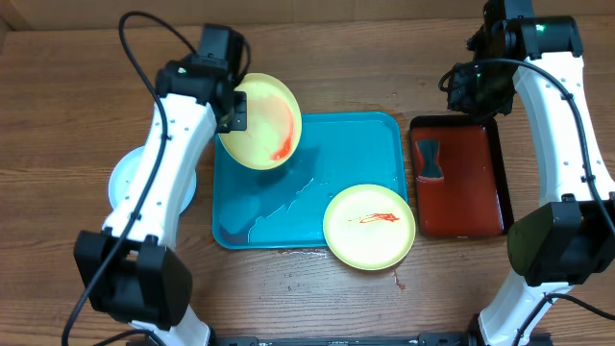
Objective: Clean dirty plates on tray and stack at the side
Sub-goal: 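Lift the yellow plate upright toward the white plate with the left gripper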
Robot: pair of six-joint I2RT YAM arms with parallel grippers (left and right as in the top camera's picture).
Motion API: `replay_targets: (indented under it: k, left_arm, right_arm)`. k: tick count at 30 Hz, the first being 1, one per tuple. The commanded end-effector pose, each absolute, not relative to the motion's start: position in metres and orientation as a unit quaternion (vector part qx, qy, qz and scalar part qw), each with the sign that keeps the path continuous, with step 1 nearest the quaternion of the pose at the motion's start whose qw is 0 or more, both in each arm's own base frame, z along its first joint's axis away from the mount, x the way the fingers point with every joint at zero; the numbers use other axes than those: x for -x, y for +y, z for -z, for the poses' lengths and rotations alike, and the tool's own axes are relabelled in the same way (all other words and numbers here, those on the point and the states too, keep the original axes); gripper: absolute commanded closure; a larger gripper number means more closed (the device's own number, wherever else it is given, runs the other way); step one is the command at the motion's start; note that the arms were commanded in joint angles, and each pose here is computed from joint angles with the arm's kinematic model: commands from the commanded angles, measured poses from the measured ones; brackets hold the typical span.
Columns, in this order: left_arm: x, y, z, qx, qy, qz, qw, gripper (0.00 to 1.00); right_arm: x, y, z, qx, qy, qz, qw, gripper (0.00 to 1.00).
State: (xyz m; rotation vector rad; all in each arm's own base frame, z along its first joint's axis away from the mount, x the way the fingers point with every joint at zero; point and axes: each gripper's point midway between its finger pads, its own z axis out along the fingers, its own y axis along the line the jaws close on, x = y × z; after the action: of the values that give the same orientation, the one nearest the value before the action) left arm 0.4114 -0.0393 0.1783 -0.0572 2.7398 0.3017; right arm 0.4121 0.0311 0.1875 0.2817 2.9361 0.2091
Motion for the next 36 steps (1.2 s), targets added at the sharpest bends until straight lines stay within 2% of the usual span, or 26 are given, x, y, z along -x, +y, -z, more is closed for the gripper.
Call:
replay_targets:
  k: [1, 7, 15, 23, 36]
  left_arm:
    - [-0.409, -0.024, -0.214, 0.035, 0.945, -0.217, 0.241, 0.96]
    - [-0.396, -0.028, -0.242, 0.033, 0.899, -0.337, 0.277, 0.96]
    - [-0.371, -0.044, -0.287, 0.071, 0.815, -0.442, 0.37, 0.96]
    - [-0.366, -0.065, -0.306, 0.042, 0.782, -0.467, 0.41, 0.96]
    - [-0.366, -0.067, -0.304, 0.055, 0.786, -0.454, 0.416, 0.96]
  right_arm:
    - [-0.413, 0.029, -0.188, -0.094, 0.989, -0.067, 0.096, 0.71]
    - [-0.413, 0.029, -0.188, -0.094, 0.989, -0.067, 0.096, 0.72]
    - [-0.413, 0.029, -0.188, -0.094, 0.989, -0.067, 0.095, 0.71]
    - [-0.412, 0.029, -0.188, -0.094, 0.989, -0.067, 0.095, 0.71]
    - [-0.413, 0.029, -0.188, -0.094, 0.989, -0.067, 0.095, 0.71]
